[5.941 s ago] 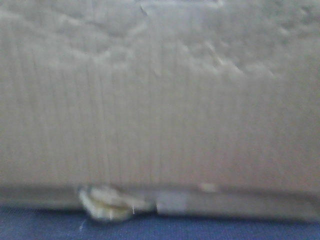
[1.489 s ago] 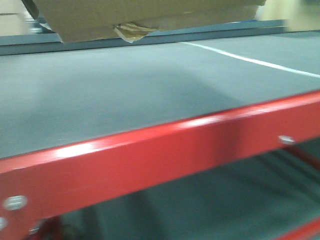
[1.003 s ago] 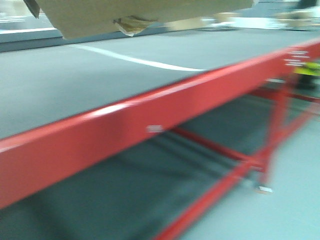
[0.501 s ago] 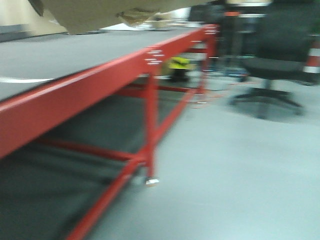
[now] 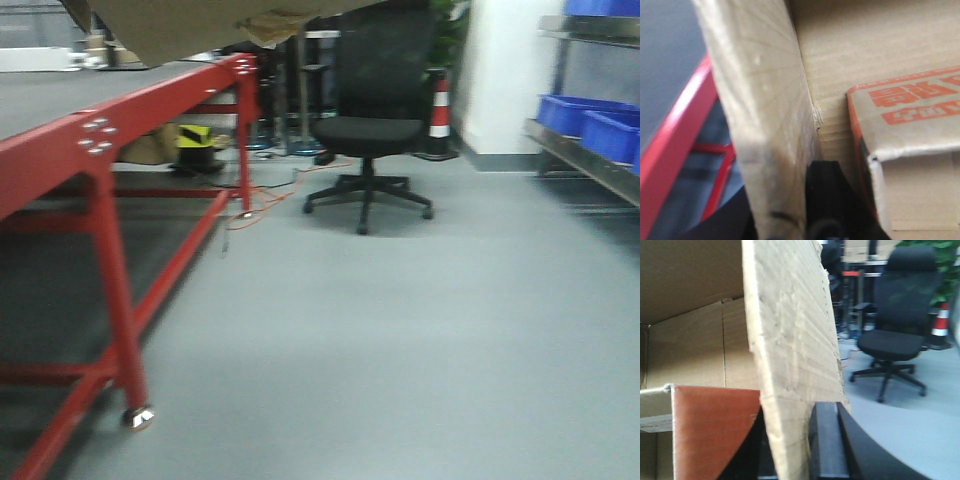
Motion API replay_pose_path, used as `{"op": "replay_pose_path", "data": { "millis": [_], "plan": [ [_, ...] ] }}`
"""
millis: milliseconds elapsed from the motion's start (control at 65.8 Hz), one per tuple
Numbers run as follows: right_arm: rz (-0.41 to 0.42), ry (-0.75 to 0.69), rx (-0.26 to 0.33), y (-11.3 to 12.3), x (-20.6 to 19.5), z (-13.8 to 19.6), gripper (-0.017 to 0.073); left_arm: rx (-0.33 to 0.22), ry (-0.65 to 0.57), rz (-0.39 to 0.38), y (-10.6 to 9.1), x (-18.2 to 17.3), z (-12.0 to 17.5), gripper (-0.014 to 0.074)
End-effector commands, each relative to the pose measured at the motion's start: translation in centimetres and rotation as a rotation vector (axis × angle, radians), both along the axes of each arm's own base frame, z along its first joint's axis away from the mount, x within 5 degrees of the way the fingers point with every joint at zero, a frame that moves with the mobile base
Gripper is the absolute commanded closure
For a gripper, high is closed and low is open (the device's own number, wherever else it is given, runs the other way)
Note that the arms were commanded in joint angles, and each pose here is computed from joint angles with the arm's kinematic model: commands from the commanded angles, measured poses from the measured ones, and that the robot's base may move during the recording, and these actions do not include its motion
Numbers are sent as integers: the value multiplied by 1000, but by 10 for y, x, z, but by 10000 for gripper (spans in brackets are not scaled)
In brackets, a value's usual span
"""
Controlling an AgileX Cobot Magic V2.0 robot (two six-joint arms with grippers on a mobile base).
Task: Stack two boxes on right shelf middle
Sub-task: 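Drive backward and turn away from the table holding the boxes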
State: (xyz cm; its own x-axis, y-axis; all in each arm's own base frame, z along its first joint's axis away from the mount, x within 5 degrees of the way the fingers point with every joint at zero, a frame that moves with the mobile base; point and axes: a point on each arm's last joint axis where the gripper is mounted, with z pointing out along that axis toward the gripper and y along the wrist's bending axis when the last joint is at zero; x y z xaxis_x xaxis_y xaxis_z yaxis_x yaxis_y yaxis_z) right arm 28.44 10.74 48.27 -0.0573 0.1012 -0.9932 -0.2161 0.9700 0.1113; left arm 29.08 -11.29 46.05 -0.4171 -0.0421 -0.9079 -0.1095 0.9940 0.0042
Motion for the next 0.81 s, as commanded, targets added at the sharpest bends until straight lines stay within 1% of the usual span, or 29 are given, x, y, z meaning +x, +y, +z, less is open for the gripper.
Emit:
{"op": "replay_pose_path", "data": {
  "millis": [0, 790],
  "plan": [
    [136, -183, 87, 10, -14, 26, 711, 7, -26, -22, -2, 1, 4, 704],
    [136, -183, 87, 10, -14, 26, 711, 7, -26, -22, -2, 1, 4, 704]
  ]
}}
